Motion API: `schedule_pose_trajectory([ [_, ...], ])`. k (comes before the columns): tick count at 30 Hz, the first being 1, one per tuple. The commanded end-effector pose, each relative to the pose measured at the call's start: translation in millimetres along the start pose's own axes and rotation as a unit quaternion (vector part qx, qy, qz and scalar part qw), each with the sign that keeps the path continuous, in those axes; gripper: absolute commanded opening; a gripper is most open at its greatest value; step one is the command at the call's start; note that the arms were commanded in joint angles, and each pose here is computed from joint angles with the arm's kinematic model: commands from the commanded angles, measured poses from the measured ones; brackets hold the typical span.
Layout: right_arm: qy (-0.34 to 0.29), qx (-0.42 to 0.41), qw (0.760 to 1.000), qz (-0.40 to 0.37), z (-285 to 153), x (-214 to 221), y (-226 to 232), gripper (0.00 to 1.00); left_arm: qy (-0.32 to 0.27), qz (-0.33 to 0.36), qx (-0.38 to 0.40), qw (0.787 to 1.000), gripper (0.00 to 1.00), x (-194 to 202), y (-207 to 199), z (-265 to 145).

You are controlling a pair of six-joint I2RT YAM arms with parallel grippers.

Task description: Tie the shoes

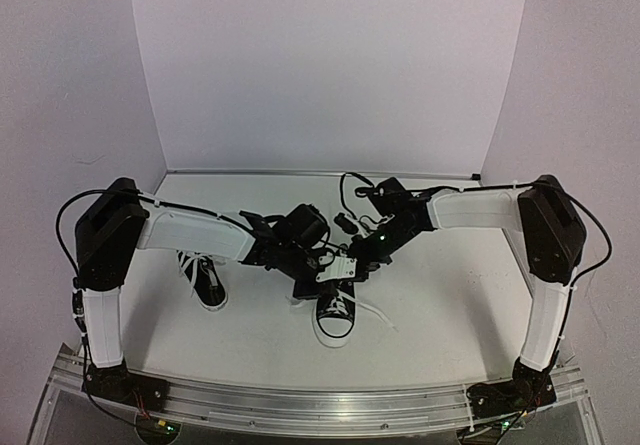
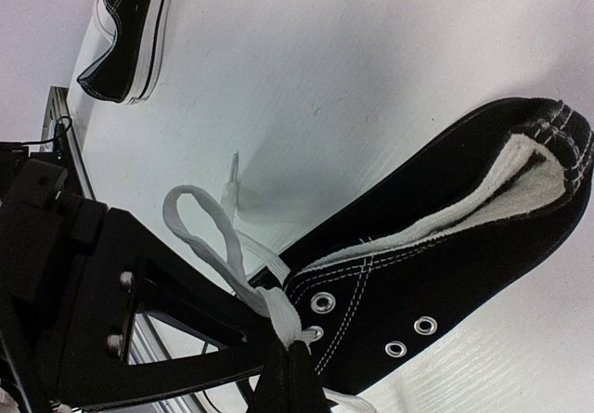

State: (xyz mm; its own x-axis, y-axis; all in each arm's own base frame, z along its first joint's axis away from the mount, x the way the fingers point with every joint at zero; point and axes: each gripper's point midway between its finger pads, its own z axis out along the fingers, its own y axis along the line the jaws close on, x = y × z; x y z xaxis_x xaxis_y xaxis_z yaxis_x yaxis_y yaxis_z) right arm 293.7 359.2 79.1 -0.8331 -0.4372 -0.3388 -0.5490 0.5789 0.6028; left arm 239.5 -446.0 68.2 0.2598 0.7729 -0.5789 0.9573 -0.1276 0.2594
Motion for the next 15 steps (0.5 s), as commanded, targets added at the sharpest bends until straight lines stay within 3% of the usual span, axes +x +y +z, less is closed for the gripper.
schedule_pose_trajectory([
  [1, -0.009, -0.014, 1.000, -0.011, -3.7, -4.9, 8.5, 0.00, 0.002, 0.014, -0.014, 1.000, 0.19, -5.6, 9.6, 1.1],
  [15, -0.009, -0.016, 1.000, -0.007, -4.2, -7.0, 4.1, 0.00, 0.013, 0.019, -0.026, 0.999, 0.00, 0.2, 6.1, -18.9],
])
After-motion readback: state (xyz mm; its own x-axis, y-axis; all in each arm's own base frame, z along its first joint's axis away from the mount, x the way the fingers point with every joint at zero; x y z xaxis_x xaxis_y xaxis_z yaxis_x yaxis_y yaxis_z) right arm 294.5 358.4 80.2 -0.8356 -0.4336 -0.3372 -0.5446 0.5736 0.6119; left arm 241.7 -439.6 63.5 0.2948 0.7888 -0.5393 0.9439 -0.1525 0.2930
